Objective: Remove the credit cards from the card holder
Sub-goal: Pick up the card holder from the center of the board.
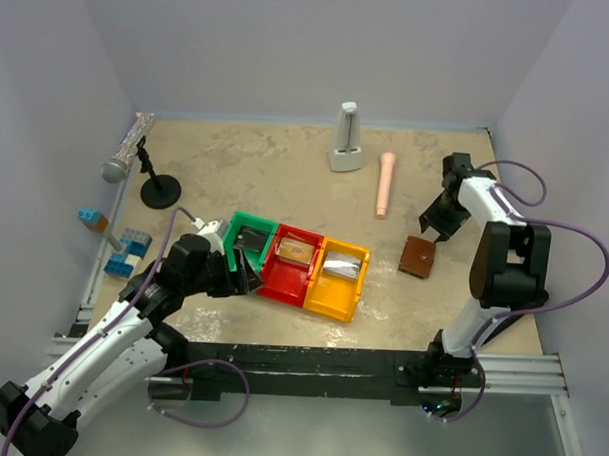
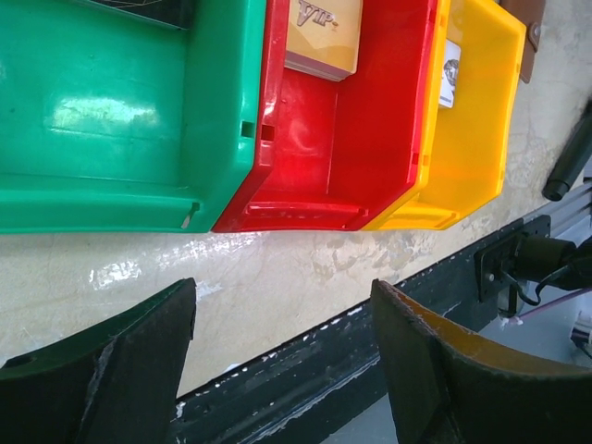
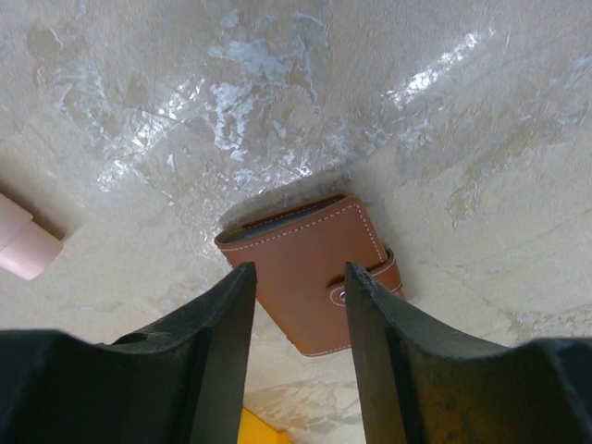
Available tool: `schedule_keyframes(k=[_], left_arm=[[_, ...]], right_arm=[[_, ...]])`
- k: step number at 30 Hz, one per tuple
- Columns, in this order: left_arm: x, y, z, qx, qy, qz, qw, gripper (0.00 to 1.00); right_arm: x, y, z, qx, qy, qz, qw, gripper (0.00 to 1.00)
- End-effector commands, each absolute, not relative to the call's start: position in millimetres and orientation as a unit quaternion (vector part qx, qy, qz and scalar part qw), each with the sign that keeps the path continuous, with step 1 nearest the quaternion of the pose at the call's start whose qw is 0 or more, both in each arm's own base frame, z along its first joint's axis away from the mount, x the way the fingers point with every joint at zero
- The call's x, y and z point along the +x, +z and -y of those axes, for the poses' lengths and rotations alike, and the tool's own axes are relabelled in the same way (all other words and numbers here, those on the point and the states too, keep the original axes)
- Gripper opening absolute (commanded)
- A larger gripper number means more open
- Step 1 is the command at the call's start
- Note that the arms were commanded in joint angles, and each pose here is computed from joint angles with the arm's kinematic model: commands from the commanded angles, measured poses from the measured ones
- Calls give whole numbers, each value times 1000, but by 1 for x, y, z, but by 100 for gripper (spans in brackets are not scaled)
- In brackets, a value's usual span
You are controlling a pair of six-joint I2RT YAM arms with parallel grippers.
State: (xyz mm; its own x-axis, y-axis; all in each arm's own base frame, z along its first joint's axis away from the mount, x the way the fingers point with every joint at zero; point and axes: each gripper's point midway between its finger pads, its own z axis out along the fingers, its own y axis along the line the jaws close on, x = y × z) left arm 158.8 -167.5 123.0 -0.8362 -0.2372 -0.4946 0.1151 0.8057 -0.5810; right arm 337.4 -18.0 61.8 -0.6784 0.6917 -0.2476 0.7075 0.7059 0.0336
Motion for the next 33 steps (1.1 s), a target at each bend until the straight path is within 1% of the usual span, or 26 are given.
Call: schedule_keyframes(k=[1,4,7,12,14,15,16,18,19,20,23,28,30,33], left_arm=[[159,135,179,-28,-344,-894,286,80],[156,133,179,-25,-348,-893,284,80],[153,132,179,-23,-351,-892,283,80],[149,131,178,-18,-352,-892,283,80],[148,133,177,-13,-354,-890,286,80],[148,134,177,-10,-354,-890,289,80],[147,134,176,-6,-353,-889,291,80],[146,136,178,3,-358,-887,291,89],[146,138,181,10,-365,-884,292,93],[145,140,183,16,-371,-882,291,96],[146,150,193,39,-376,-877,297,96],[150,173,223,94,-364,-873,309,95],[153,189,241,117,-362,-868,319,94],[161,195,267,139,-352,-872,311,92]], right_arm=[[329,72,15,415,-42,-899,132,51],[323,72,10,421,-48,-896,134,56],[318,73,12,425,-64,-892,138,59],[313,75,5,409,-79,-898,141,61],[314,78,3,394,-71,-902,162,61],[319,84,1,383,-62,-903,188,62],[322,91,-1,369,-54,-902,216,65],[329,107,-2,338,-41,-898,280,76],[331,114,-3,327,-31,-894,304,85],[333,123,-3,319,-22,-889,326,99],[335,143,3,301,-30,-884,357,99],[327,156,22,325,-82,-871,358,99],[323,158,23,332,-75,-866,367,99],[317,166,17,339,-43,-853,395,98]])
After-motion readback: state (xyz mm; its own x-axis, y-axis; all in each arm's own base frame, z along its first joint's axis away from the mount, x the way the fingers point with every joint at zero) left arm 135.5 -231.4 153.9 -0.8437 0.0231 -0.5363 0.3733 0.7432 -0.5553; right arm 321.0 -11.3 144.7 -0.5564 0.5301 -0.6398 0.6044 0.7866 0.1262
